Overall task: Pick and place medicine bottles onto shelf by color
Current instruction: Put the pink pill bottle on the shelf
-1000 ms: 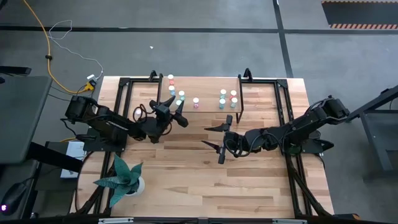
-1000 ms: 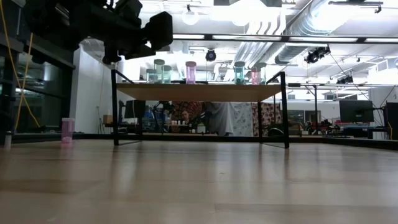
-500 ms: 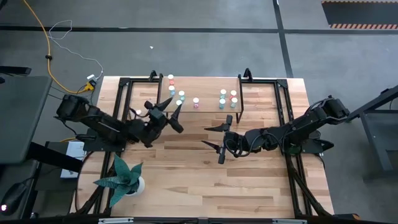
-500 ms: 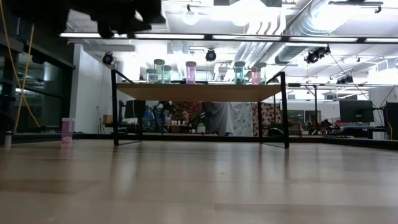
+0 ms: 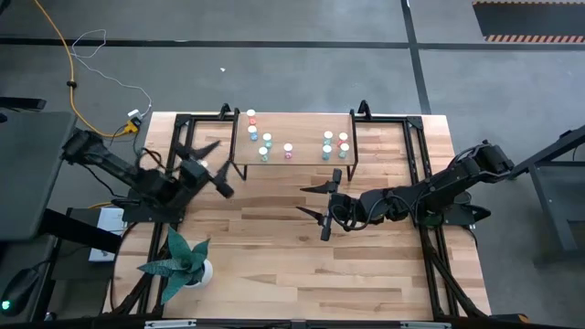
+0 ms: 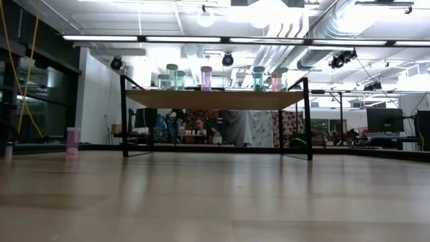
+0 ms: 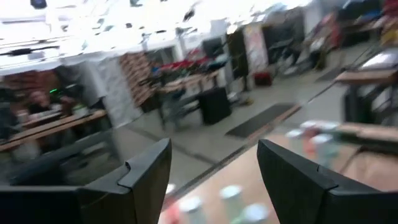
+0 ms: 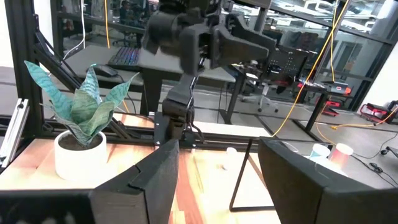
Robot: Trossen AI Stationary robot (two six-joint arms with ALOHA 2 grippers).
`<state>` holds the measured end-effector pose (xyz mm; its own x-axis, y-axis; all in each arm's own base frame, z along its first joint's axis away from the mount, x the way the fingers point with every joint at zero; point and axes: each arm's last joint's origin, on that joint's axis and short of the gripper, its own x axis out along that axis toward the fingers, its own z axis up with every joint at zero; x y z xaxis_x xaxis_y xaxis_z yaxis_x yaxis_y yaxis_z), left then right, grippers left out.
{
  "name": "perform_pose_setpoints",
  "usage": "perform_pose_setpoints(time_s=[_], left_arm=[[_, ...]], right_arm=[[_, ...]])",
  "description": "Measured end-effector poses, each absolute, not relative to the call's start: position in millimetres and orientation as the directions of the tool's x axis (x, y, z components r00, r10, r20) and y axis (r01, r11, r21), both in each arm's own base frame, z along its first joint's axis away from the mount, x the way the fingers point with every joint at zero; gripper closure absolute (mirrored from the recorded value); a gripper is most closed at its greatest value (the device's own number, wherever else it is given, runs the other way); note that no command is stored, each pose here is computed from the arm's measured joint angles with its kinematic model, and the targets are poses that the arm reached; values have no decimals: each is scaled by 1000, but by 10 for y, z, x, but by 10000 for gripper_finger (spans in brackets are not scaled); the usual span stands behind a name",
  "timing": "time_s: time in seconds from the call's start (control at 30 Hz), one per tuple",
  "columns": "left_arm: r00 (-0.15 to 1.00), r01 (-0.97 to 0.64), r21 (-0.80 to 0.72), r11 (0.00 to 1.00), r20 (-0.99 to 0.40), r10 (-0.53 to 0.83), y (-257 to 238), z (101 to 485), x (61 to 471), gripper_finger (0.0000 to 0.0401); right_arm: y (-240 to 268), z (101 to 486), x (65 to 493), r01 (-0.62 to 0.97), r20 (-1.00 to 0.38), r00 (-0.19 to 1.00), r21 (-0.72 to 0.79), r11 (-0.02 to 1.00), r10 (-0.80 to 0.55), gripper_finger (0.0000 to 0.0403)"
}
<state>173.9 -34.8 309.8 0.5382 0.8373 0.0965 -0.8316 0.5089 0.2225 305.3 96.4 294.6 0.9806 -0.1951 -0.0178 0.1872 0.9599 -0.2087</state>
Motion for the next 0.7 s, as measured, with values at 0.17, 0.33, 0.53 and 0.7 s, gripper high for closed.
perform_pose_setpoints(time_s=[0.17,0.33,0.53,0.7], left_arm=[[495,-843,269,466,46,868,-286,3367,1501,174],[608,-773,246,584,27,793,-262,3572,1374,174],[807,-534,123,837,-223,547,-121,3622,1354,174],[686,-589,162,791,-417,596,73,3582,1285,174]], right_arm=[[964,2946,3053,187,-17,981,-208,960,-195,191],[924,2946,3065,201,-17,978,-187,962,-207,191],[829,2921,3092,229,-40,971,-139,963,-237,191],[792,2905,3101,237,-55,968,-142,961,-247,191]])
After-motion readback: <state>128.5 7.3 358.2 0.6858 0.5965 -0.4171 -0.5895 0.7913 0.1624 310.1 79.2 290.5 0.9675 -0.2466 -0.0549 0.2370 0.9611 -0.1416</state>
